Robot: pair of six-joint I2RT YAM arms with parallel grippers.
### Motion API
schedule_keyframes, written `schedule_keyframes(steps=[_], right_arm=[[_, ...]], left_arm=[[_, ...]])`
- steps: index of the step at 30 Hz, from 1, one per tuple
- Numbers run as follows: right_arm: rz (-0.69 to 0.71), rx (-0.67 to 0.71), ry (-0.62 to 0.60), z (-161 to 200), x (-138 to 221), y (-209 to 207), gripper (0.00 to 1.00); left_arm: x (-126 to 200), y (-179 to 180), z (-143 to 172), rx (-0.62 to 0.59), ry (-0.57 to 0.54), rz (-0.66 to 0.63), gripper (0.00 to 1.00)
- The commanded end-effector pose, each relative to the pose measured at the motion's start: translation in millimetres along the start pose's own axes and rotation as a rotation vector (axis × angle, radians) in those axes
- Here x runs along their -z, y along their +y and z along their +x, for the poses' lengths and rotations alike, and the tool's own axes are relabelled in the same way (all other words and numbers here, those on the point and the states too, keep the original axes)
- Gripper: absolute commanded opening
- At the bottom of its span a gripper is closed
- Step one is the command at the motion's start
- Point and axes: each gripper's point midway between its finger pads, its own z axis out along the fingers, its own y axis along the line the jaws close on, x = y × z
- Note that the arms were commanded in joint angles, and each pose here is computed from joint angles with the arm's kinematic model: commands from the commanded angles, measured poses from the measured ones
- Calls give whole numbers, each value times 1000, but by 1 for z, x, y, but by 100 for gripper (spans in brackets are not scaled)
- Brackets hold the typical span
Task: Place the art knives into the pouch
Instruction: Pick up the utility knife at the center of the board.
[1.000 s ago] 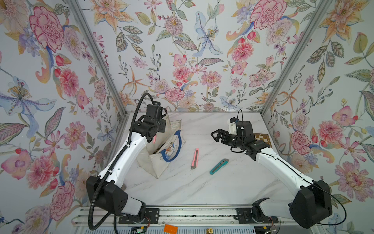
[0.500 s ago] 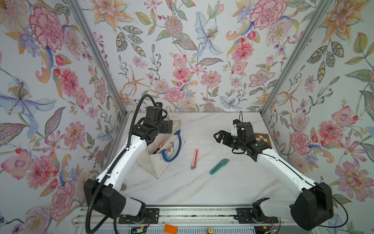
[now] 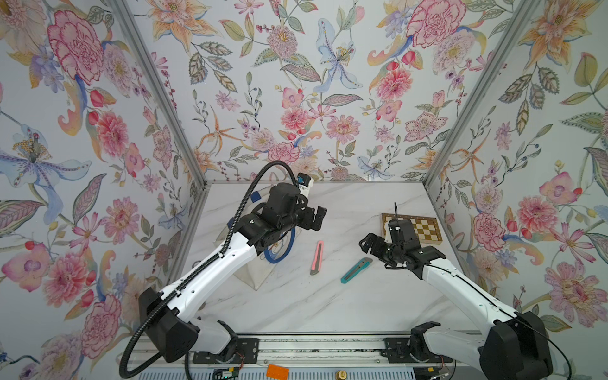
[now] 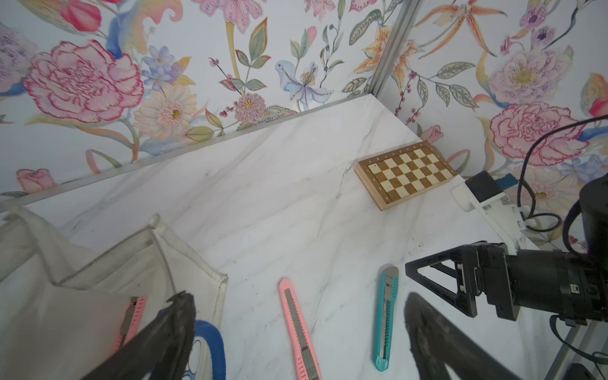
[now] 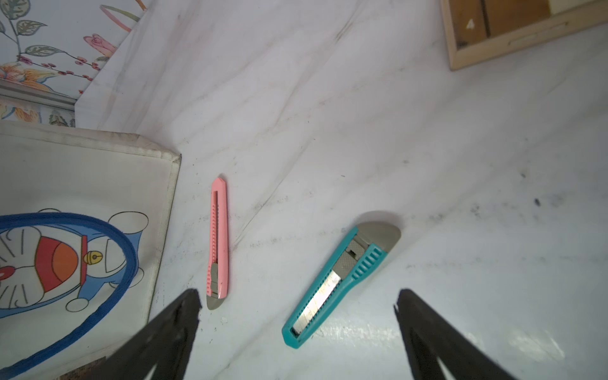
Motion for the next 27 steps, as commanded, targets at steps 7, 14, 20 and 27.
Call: schedule_keyframes(steps=[7, 14, 20, 27], right_arm=[[42, -110, 47, 34, -29, -36, 75], [-4, -155, 69, 44, -50, -37, 58], [15, -163, 87, 48, -62, -42, 49], [67, -171, 71, 46, -67, -53, 46]], left_arm=[[-36, -8, 51, 53, 51, 38, 92], [-47, -18, 82, 86, 99, 52, 92], [-55, -21, 90, 89, 123, 57, 92], [-64, -19, 101, 86, 170, 40, 92]])
